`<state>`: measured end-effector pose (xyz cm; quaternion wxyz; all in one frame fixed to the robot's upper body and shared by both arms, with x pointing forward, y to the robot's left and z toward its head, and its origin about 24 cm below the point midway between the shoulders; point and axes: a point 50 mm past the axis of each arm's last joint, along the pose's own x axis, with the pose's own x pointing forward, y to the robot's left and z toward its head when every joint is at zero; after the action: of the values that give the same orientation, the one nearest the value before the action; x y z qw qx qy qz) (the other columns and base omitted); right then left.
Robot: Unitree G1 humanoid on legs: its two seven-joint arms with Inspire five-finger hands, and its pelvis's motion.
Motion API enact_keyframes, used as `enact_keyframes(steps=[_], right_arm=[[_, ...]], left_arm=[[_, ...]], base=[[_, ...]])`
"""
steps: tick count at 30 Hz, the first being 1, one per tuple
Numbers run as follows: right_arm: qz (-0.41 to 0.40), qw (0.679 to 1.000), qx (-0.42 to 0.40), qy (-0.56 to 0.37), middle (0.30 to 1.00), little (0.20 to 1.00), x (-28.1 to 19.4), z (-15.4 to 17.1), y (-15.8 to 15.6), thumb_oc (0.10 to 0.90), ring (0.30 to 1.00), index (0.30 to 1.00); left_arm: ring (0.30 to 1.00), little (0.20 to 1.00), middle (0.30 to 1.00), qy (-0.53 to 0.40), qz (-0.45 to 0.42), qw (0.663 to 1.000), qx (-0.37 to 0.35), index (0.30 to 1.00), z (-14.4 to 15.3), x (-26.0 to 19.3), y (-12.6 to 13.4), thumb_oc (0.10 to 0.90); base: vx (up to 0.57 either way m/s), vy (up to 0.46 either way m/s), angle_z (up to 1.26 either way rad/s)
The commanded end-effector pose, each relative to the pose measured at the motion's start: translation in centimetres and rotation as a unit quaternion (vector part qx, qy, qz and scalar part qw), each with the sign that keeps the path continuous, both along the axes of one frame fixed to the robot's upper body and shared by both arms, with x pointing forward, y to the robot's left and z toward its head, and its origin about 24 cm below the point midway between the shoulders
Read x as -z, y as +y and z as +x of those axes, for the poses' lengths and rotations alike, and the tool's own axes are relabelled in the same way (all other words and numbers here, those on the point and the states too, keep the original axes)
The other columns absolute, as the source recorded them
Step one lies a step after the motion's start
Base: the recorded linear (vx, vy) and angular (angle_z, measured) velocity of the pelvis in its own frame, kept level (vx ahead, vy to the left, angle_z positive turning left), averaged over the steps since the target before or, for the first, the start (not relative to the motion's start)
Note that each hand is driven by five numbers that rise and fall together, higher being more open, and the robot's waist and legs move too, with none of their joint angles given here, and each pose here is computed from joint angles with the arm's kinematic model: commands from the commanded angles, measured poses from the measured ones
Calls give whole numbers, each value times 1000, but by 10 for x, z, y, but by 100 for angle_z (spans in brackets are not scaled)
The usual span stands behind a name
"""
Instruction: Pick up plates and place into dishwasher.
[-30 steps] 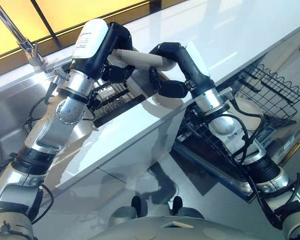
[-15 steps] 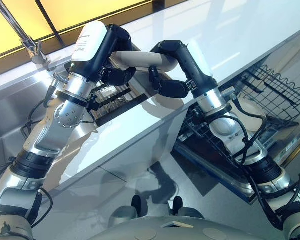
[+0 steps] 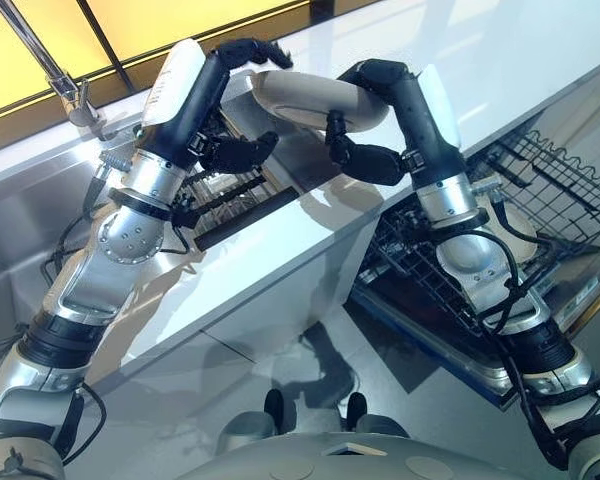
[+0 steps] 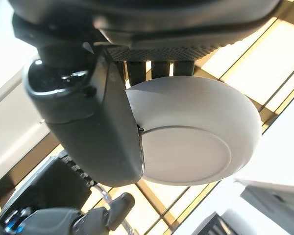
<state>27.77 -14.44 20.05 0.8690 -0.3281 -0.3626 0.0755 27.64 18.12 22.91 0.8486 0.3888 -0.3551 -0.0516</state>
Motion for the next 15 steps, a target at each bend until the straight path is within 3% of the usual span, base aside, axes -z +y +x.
enact_keyframes(steps=[1,9,15], right_arm=[[47,995,-11,-92,300,200,-33,-11,-5,100,300,300],[38,995,32,-86,300,200,-23,-8,-19,100,300,300],[60,980,134,-133,300,200,-23,-15,-58,100,300,300]], left_arm=[[900,900,900,-60,-58,996,-26,900,-8,-28,24,800],[900,900,900,-48,-121,987,-92,900,-5,-11,51,800],[900,900,900,-16,-132,982,-134,900,-9,12,70,800]], base=[[0,0,0],[0,0,0],[0,0,0]])
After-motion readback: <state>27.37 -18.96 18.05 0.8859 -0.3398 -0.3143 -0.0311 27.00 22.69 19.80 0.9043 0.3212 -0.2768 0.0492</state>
